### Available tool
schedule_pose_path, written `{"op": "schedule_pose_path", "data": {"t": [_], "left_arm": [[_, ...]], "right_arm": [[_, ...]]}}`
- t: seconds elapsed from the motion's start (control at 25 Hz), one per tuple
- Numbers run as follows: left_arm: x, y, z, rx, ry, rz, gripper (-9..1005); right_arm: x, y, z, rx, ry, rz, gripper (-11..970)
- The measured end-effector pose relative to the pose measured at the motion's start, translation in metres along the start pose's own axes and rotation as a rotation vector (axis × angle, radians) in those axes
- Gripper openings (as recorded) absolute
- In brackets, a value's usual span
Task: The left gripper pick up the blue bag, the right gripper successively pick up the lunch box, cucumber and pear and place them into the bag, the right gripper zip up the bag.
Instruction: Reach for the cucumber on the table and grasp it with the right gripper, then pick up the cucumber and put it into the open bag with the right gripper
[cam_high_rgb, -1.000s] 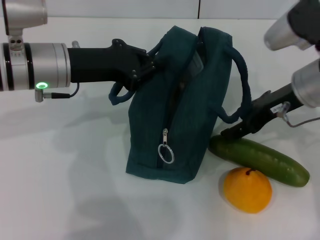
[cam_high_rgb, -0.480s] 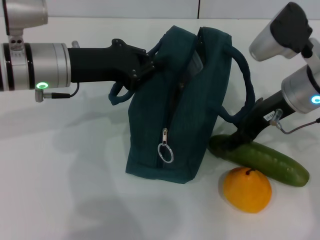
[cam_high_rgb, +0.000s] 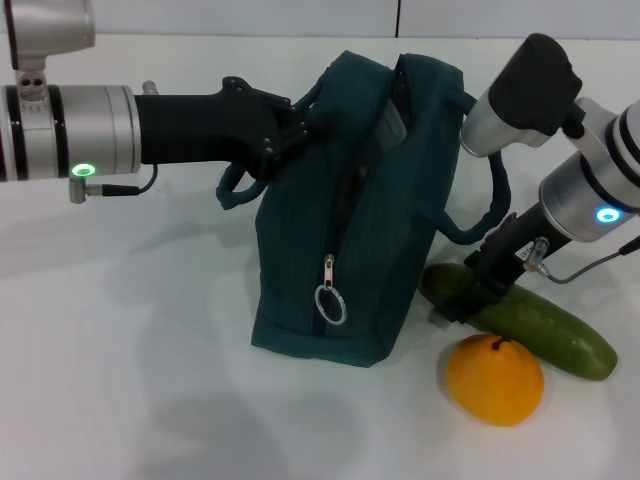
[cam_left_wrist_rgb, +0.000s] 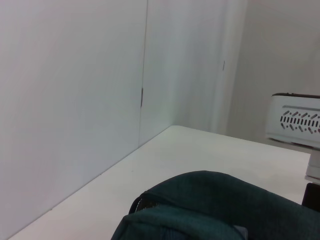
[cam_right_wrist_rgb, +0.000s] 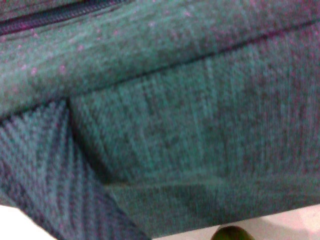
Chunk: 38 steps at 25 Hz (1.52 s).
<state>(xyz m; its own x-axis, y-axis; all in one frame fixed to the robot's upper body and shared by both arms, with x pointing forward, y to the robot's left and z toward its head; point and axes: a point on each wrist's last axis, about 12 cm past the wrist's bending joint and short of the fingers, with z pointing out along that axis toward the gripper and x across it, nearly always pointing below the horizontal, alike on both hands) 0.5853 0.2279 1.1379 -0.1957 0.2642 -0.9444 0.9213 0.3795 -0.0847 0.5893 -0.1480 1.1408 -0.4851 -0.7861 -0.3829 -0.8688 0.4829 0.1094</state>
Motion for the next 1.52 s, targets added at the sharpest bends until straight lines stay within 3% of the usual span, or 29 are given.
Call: {"op": "schedule_pose_path", "data": {"t": [0.72,0.96,1.08,1.28,1.52], "left_arm": [[0.001,-0.001,0.003,0.007,-0.001,-0.008,41],[0.001,-0.001,0.003,0.008,-0.001,-0.007,42],[0.002,-0.001,0.003,0.007,0.000,-0.008,42],[0.004,-0.002,0.001,0.004,0.001,-0.015,41],[0.006,-0.002,0.000,0.001,-0.001,-0.017,41]], "right_arm": [[0.002,-0.001,0.006,-0.006,0.035,0.010,785],[0.004,-0.003,0.006,-0.009,0.034,0.022,697],[0.006,-0.004,0.005,-0.008,0.030,0.029,589],[0.013,-0.008,-0.004,-0.002,-0.009,0.059,548],[0.043,-0.024,-0.037,0.058,-0.141,0.174,548]]}}
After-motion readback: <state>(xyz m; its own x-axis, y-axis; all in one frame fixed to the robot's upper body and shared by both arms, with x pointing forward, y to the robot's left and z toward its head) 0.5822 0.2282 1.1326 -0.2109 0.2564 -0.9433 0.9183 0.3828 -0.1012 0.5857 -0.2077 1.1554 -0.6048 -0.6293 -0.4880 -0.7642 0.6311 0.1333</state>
